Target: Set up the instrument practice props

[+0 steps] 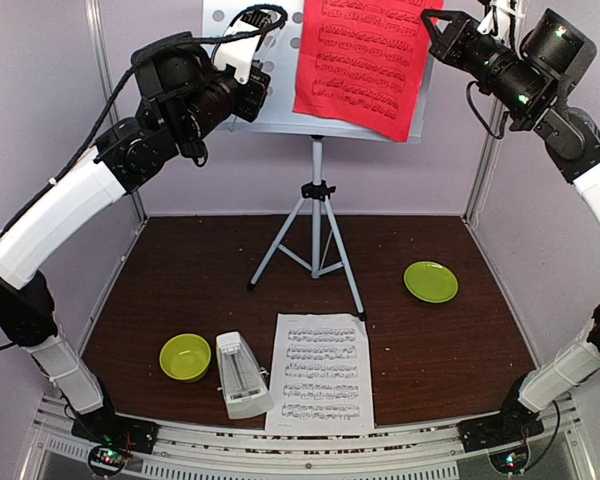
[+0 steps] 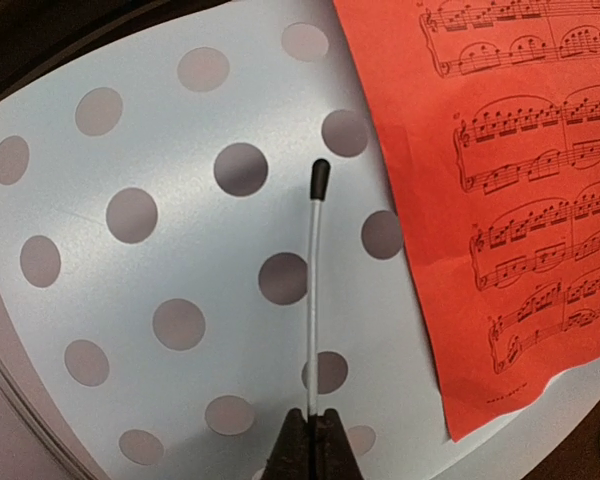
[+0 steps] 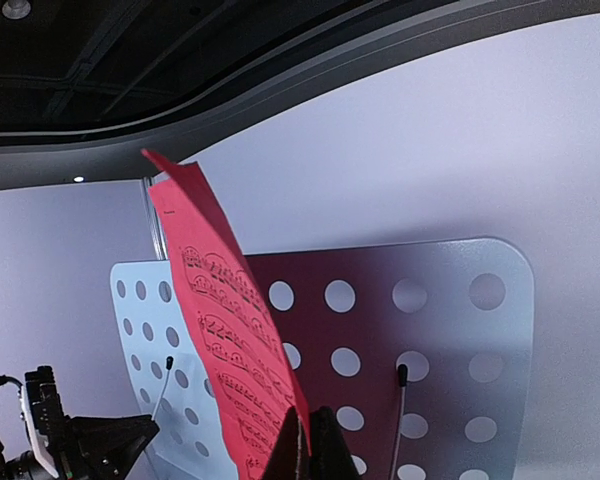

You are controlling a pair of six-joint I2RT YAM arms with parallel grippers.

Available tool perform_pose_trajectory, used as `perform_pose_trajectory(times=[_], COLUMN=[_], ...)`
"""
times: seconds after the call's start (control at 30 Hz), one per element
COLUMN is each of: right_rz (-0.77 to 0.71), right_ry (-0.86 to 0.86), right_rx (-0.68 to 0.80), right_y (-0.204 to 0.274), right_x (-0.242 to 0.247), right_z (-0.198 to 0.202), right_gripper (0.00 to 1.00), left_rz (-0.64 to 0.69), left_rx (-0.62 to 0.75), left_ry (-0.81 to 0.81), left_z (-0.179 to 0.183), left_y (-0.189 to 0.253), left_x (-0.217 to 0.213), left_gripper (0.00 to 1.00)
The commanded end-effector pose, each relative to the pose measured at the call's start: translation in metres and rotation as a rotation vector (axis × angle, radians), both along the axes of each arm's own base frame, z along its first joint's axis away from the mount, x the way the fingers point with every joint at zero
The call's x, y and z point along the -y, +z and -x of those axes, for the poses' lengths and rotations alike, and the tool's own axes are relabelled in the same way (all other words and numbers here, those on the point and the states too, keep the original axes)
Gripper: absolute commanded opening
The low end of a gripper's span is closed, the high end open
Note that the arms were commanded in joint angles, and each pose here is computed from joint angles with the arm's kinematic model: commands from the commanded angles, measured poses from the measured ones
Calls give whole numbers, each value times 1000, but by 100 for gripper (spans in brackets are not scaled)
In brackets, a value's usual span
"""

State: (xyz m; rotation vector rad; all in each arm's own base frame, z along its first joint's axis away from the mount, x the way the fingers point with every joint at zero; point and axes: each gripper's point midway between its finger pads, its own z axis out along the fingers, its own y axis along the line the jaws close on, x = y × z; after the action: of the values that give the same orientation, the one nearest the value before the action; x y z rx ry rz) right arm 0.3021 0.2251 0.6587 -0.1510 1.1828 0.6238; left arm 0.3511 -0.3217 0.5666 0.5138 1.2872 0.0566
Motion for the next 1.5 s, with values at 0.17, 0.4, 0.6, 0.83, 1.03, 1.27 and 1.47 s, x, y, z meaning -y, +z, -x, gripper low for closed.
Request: perform_pose_trajectory(times=[0.17,0.4,0.6,0.83,1.03,1.27,1.47], right_rz=[-44,-8,11,-9,-42,-60,-53], right_ry=[51,95,152,235,290,310,330], right_rx=[55,107,147,164,153,157,175], right_y=[15,22,27,30,27,23,23], right_x=[-15,-31,-43,-56,-70,-81,-89], right_z=[-6,-15,-24,-32,-42,-53,-56], right_gripper=[0,0,0,0,0,0,0], left_rz=[91,84,92,95,89,89,90], left_rx=[133,136,135,133,134,134,135], left_ry=[-73,-109,-139,-149,-151,-164,-178], left_z=[13,14,16,14,13,10,8], left_y=[30,28,26,23,22,22,20], left_x=[-11,-7,-3,2,3,5,9], left_gripper=[0,0,0,0,0,0,0])
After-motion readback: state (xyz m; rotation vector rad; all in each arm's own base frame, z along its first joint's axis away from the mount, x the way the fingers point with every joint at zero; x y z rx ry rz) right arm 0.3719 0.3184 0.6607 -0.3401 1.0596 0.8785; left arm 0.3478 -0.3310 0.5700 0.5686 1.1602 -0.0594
